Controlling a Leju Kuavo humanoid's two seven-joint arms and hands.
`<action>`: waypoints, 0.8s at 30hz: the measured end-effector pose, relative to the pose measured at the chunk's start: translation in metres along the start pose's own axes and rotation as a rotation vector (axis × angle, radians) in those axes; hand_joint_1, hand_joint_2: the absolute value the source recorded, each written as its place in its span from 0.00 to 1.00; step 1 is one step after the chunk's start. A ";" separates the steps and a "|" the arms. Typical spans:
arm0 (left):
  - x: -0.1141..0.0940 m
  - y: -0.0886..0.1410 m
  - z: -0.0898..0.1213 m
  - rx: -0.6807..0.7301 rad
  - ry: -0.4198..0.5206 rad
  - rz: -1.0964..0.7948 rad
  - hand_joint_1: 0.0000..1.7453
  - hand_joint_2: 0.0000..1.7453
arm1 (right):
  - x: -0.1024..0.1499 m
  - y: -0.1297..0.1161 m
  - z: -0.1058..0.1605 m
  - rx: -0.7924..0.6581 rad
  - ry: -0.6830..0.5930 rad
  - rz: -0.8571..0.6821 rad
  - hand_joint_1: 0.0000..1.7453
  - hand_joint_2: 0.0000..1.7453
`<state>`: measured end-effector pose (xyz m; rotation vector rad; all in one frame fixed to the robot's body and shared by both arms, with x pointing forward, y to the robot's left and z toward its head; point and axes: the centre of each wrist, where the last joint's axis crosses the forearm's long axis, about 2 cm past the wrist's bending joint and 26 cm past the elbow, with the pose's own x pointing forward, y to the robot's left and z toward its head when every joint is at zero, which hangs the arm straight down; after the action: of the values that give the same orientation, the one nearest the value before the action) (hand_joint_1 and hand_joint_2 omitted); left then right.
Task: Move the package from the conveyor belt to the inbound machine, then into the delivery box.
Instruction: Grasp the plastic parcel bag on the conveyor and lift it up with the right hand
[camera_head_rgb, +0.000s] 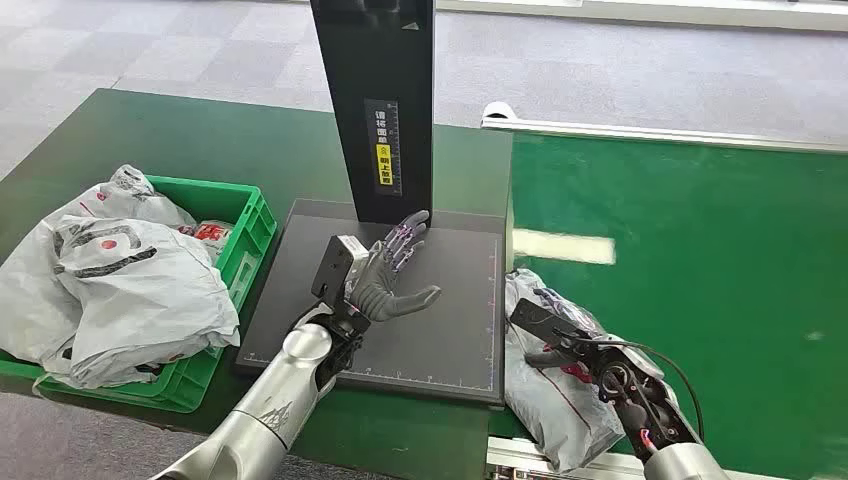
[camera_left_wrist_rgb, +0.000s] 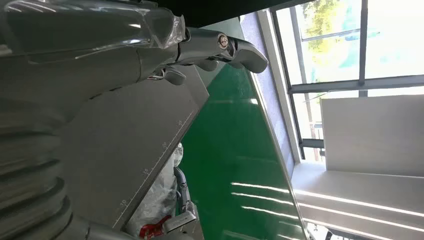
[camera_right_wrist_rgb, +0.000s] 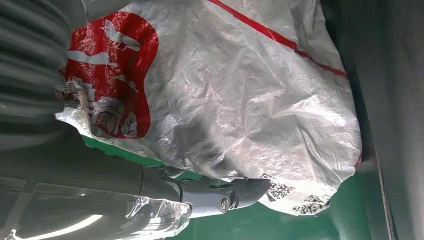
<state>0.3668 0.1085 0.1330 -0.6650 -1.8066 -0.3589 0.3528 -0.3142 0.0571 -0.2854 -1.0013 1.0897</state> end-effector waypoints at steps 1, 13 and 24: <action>0.000 0.000 0.000 0.001 0.001 0.000 0.00 1.00 | 0.000 0.000 0.000 0.001 -0.001 0.001 0.33 1.00; -0.002 -0.001 0.004 0.030 0.009 0.014 0.00 1.00 | 0.004 -0.006 -0.002 -0.033 -0.041 0.065 1.00 1.00; -0.002 -0.002 0.007 0.034 0.005 0.016 0.00 1.00 | 0.003 -0.005 -0.002 -0.030 -0.069 0.083 1.00 1.00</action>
<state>0.3607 0.1098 0.1290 -0.6542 -1.7976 -0.3180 0.3575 -0.3136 0.0615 -0.3177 -1.0761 1.1668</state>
